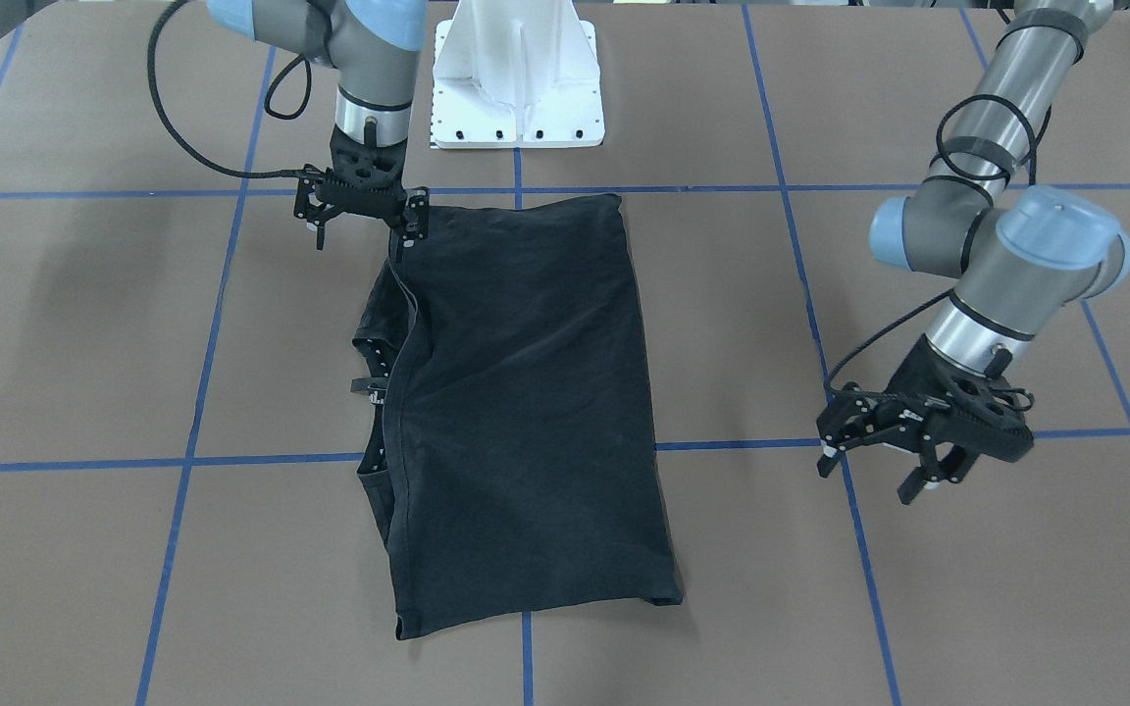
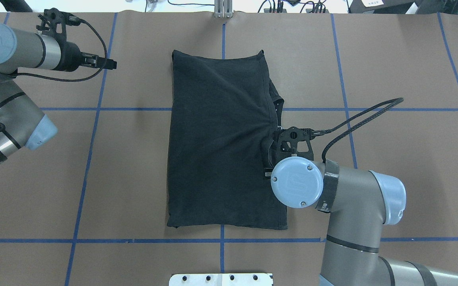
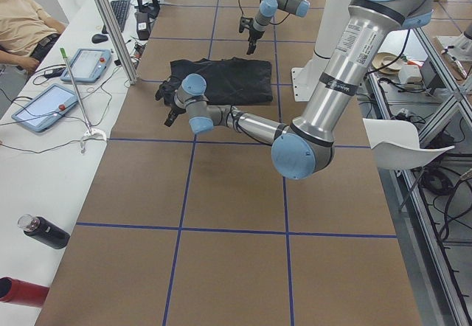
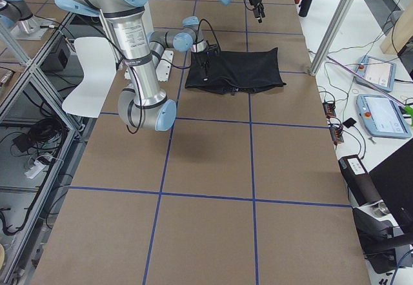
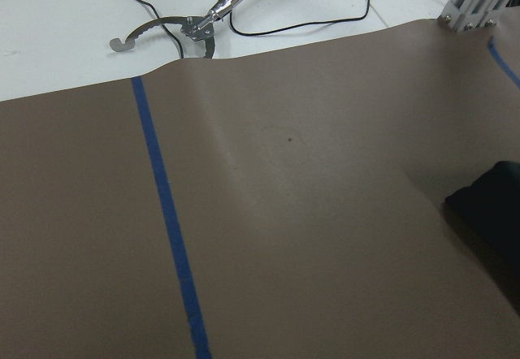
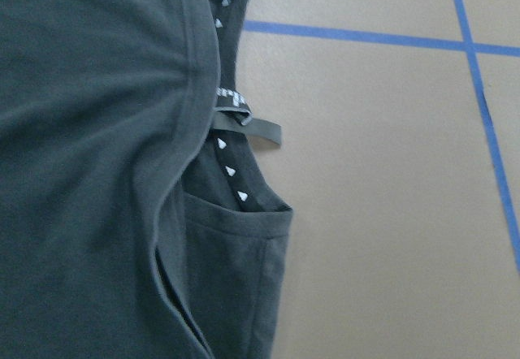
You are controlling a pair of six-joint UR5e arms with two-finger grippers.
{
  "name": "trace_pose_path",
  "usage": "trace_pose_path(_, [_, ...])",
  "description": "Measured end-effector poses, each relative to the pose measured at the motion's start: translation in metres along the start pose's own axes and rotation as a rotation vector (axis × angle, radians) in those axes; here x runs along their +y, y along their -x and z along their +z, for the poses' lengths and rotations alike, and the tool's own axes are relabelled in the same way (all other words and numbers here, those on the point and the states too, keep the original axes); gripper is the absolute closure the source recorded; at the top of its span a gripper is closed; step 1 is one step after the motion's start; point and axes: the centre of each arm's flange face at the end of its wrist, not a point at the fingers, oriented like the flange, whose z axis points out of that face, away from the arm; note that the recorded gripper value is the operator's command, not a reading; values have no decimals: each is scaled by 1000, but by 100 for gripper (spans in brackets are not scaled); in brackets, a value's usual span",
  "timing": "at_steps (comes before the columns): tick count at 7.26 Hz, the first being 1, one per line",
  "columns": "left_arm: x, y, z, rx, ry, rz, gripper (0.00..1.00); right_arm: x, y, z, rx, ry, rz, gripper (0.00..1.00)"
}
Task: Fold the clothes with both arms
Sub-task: 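Move the right gripper to the shirt's side while the left gripper approaches the other side, then lower both grippers to the shirt corners nearest the robot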
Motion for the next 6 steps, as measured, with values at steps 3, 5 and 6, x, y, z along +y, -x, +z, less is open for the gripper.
trace_pose_path(3, [75,-124,-65,60,117,-104,0,-11,-41,5,-176,-4,42,0])
trace_pose_path(5, [150,-207,-89,69,186,-214,0,-10,-73,6,-212,-15,44,0])
trace_pose_path(6, [185,-235,-88,67,210,-269,0,-14,-82,4,-221,-18,46,0])
